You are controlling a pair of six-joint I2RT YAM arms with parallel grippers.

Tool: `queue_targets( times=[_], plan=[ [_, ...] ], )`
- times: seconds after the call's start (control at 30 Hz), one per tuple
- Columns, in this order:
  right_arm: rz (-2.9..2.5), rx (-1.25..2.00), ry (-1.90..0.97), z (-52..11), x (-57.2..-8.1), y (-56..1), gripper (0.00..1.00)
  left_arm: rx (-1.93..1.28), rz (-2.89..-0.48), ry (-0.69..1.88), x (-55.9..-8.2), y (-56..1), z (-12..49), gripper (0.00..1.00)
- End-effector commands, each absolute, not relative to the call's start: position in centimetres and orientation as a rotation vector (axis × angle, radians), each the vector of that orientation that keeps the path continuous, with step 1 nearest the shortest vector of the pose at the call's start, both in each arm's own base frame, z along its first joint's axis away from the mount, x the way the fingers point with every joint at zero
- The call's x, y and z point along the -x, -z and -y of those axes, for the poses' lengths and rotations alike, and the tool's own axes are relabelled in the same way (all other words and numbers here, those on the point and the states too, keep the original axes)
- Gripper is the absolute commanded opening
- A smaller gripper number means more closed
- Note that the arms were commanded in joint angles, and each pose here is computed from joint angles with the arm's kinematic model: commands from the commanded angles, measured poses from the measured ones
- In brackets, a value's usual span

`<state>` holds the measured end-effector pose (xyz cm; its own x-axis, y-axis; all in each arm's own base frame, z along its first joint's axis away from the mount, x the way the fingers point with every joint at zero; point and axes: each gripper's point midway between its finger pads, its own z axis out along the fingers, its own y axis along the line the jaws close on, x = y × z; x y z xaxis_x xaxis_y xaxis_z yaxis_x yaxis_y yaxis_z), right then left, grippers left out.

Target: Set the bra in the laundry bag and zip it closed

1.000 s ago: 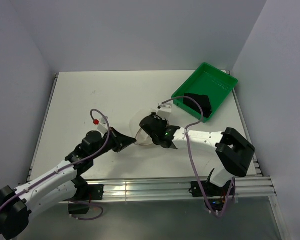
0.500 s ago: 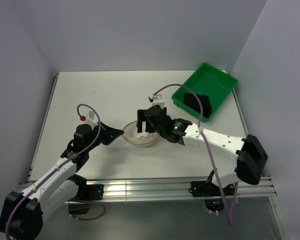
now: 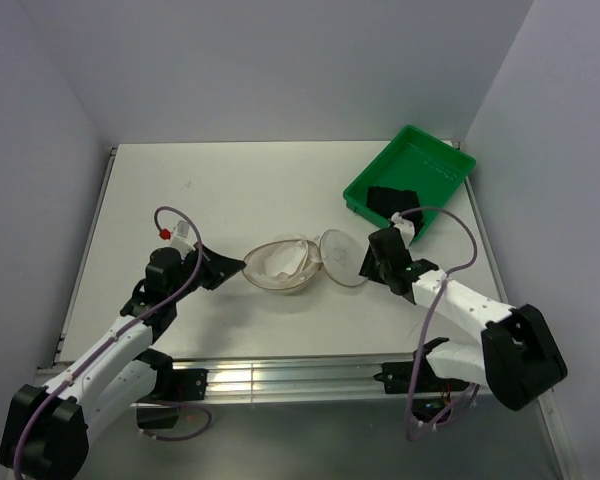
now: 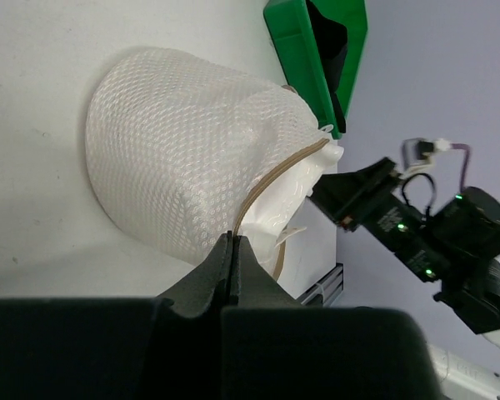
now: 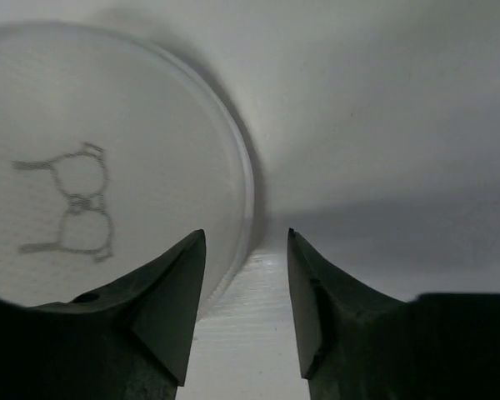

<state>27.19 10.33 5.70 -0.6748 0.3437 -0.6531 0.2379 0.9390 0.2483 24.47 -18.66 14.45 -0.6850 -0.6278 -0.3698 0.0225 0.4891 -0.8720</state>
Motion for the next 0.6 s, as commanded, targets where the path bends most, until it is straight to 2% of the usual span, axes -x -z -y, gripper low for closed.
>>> queue_targets(
  times=[0.0, 0.03, 0.17, 0.33, 0.37, 0.4, 0.43, 0.47, 0.57],
  plan=[
    [-2.369, -0.423, -0.296, -12.0, -27.5, -4.1, 0.53, 0.421, -1.987, 1.222, -25.2, -16.6, 18.9, 0.00],
    [-2.379, -0.431, -0.303, -12.2, -27.4, -3.4, 0.56, 0.417, -1.988, 1.226, -25.2, -16.6, 19.0, 0.00],
    [-2.403, -0.469, -0.310, -12.4, -27.7, -1.5, 0.58, 0.411, -2.001, 1.230, -25.1, -16.3, 19.1, 0.00],
    [-2.388, -0.511, -0.313, -12.3, -28.5, -1.1, 0.55, 0.398, -1.994, 1.215, -25.3, -16.8, 19.0, 0.00],
    [-2.374, -0.531, -0.321, -12.2, -28.7, -1.1, 0.49, 0.395, -1.995, 1.211, -25.3, -16.9, 19.0, 0.00],
    [-2.364, -0.540, -0.320, -12.1, -28.9, -1.1, 0.26, 0.392, -1.991, 1.209, -25.4, -17.1, 19.0, 0.00],
    [-2.339, -0.550, -0.318, -12.0, -29.2, -1.5, 0.16, 0.387, -1.986, 1.207, -25.6, -17.3, 19.0, 0.00],
    [-2.324, -0.562, -0.316, -11.8, -29.2, -1.6, 0.01, 0.385, -1.987, 1.204, -25.6, -17.3, 19.0, 0.00],
    [-2.243, -0.552, -0.293, -10.9, -29.6, -4.0, 0.00, 0.372, -1.982, 1.204, -25.9, -17.9, 19.2, 0.00]
  ],
)
